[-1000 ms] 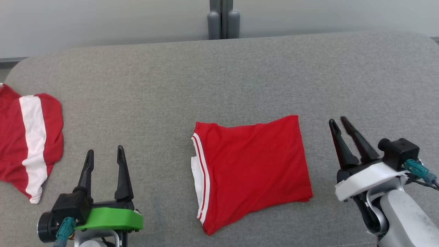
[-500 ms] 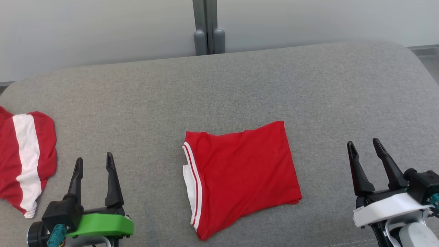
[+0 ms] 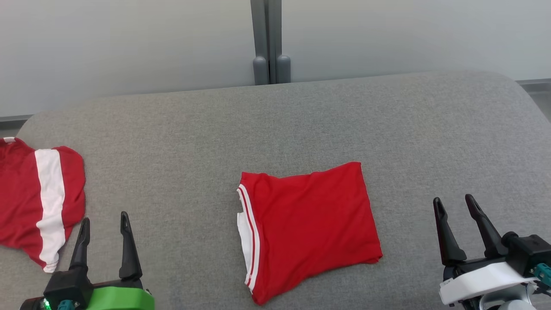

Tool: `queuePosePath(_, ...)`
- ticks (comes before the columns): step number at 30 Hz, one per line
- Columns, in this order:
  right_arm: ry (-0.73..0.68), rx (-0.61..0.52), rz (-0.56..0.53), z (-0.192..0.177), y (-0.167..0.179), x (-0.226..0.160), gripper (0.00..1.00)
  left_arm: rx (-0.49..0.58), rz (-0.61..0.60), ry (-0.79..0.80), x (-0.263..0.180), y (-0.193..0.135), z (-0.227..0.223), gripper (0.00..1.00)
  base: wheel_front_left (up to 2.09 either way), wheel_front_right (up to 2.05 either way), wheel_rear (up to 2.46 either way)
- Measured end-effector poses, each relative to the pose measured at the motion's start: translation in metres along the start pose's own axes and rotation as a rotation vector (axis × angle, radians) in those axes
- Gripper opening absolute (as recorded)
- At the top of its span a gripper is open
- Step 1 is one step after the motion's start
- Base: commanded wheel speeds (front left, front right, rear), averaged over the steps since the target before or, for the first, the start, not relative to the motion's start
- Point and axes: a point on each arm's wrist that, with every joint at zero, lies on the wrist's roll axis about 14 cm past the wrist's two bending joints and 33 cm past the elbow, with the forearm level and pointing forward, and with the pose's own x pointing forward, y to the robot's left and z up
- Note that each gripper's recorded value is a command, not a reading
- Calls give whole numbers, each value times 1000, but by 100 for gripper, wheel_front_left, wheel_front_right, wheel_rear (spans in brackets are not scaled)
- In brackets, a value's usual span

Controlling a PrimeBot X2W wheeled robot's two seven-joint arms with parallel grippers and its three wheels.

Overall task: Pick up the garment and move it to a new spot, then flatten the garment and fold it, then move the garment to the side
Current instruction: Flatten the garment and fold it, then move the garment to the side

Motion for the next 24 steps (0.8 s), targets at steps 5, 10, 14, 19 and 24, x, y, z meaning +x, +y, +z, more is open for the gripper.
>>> queuePosePath(5, 21, 6, 19, -6, 7, -3, 100, 15, -15, 5, -8, 3, -1, 100, 0, 0, 0)
queuePosePath(10, 41, 2, 39, -10, 13, -2, 100, 16, -46, 18, -11, -1, -4, 100, 0, 0, 0)
queuePosePath(14, 52, 5, 42, -13, 16, -2, 100, 32, -58, 30, -13, -2, -8, 100, 0, 0, 0)
queuePosePath(19, 65, 0, 47, -15, 18, -3, 100, 45, -64, 47, -14, -3, -13, 100, 0, 0, 0)
queuePosePath(24, 79, -6, 51, -17, 19, -4, 100, 46, -67, 71, -16, -3, -20, 100, 0, 0, 0)
